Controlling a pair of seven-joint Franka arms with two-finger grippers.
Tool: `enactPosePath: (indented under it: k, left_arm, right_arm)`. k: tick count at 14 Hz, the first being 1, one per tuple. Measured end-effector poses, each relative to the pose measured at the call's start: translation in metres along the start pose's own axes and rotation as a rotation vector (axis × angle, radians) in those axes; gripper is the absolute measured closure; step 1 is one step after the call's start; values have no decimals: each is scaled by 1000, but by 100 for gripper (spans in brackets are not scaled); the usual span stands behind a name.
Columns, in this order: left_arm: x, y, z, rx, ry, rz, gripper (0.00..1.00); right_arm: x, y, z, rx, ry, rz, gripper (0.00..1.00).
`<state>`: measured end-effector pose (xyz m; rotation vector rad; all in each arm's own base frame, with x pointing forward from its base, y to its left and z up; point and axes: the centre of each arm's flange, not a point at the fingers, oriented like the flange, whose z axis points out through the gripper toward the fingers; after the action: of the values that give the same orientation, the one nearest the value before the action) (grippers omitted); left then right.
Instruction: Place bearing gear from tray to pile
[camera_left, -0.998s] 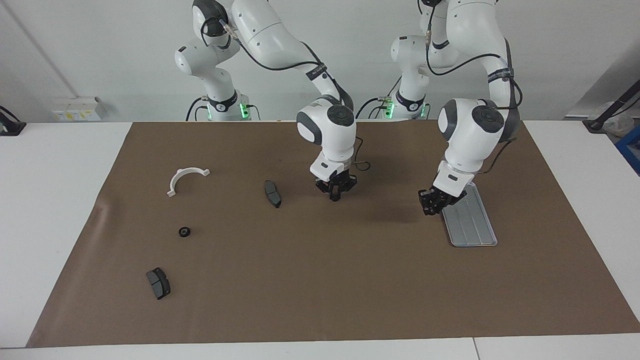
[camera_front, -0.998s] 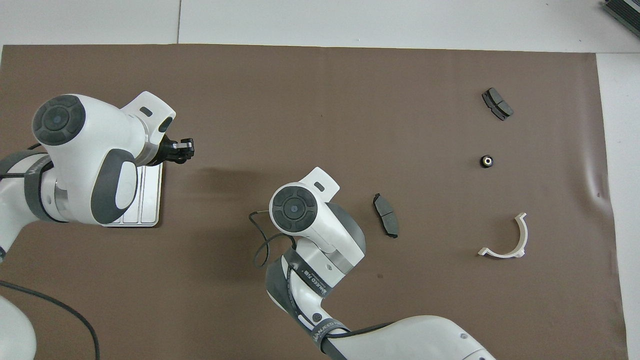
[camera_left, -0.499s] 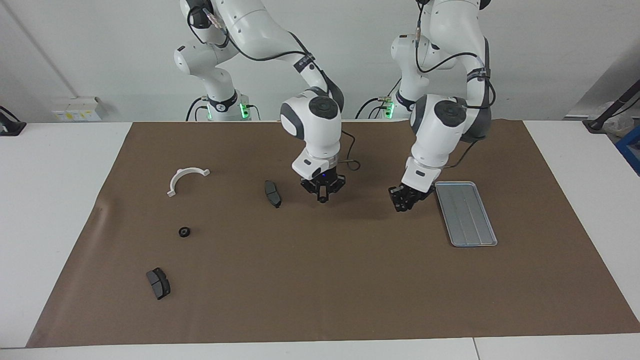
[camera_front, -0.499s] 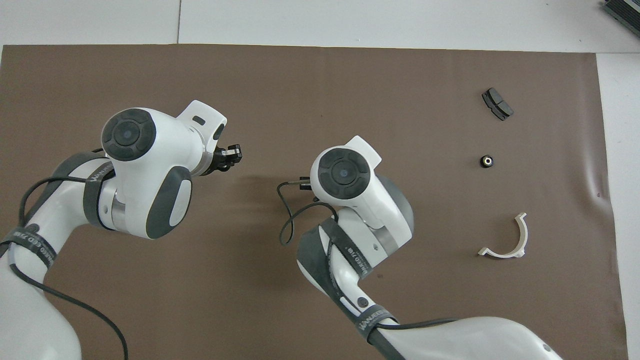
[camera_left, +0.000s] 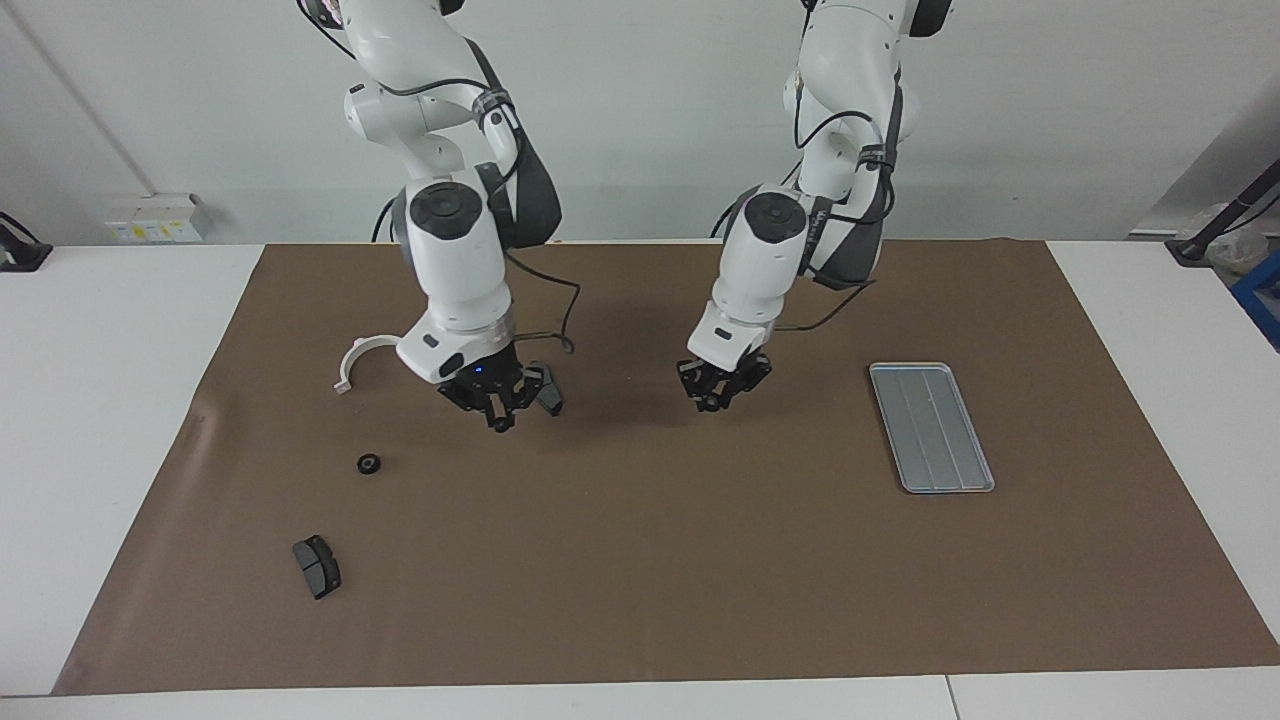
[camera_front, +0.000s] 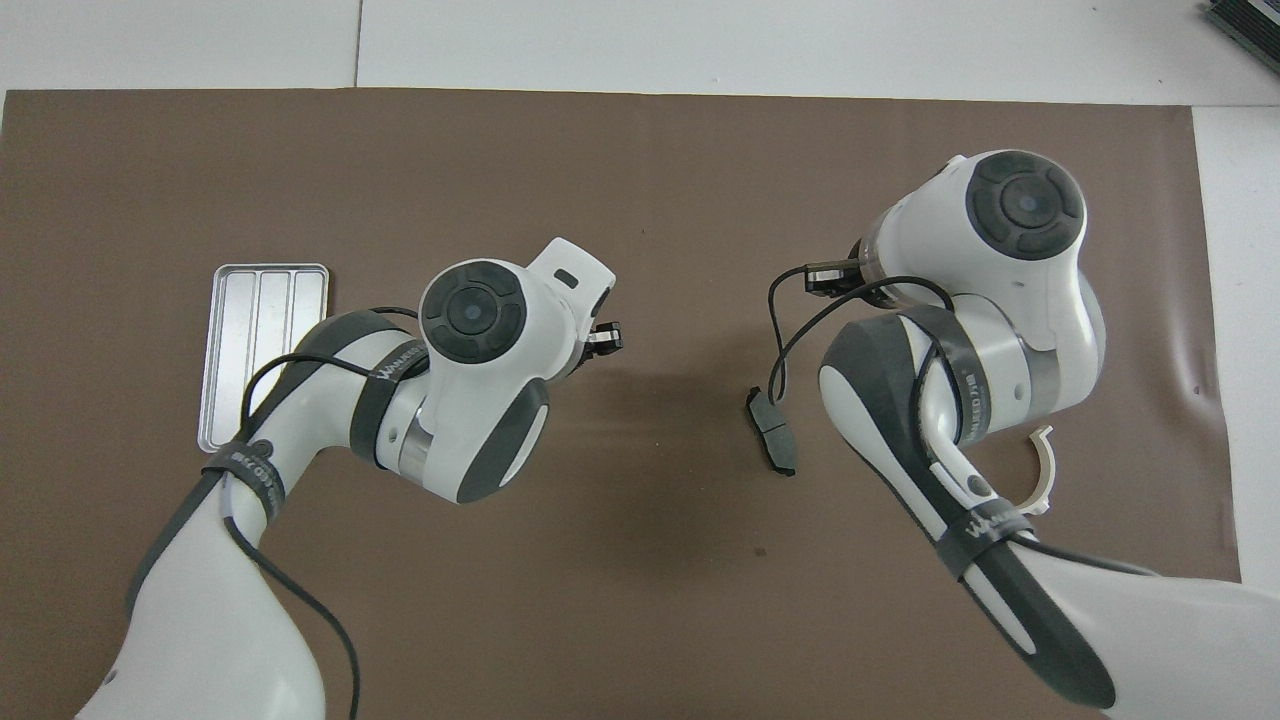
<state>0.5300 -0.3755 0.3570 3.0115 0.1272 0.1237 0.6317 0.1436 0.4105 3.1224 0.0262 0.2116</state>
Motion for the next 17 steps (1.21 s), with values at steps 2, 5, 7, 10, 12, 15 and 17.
enactPosePath:
  k: [2, 5, 7, 10, 12, 15, 17]
  left_arm:
    - [-12, 21, 22, -3, -3, 26, 64]
    - [-22, 34, 38, -13, 6, 49, 37]
    - [-18, 33, 35, -15, 14, 44, 14]
    - [17, 16, 10, -35, 65, -7, 0]
    - [61, -31, -34, -39, 96, -98, 0]
    - [105, -123, -116, -1, 75, -178, 0]
    - [114, -170, -161, 37, 16, -150, 0]
  right_arm:
    - [15, 37, 24, -2, 48, 20, 77]
    - [30, 61, 61, -1, 92, 52, 77]
    - [37, 63, 87, 12, 112, 71, 77]
    - [40, 61, 115, 25, 115, 84, 77]
    - [41, 61, 119, 32, 126, 93, 77]
    - [42, 61, 120, 35, 136, 94, 50]
    - [44, 54, 115, 42, 152, 84, 27]
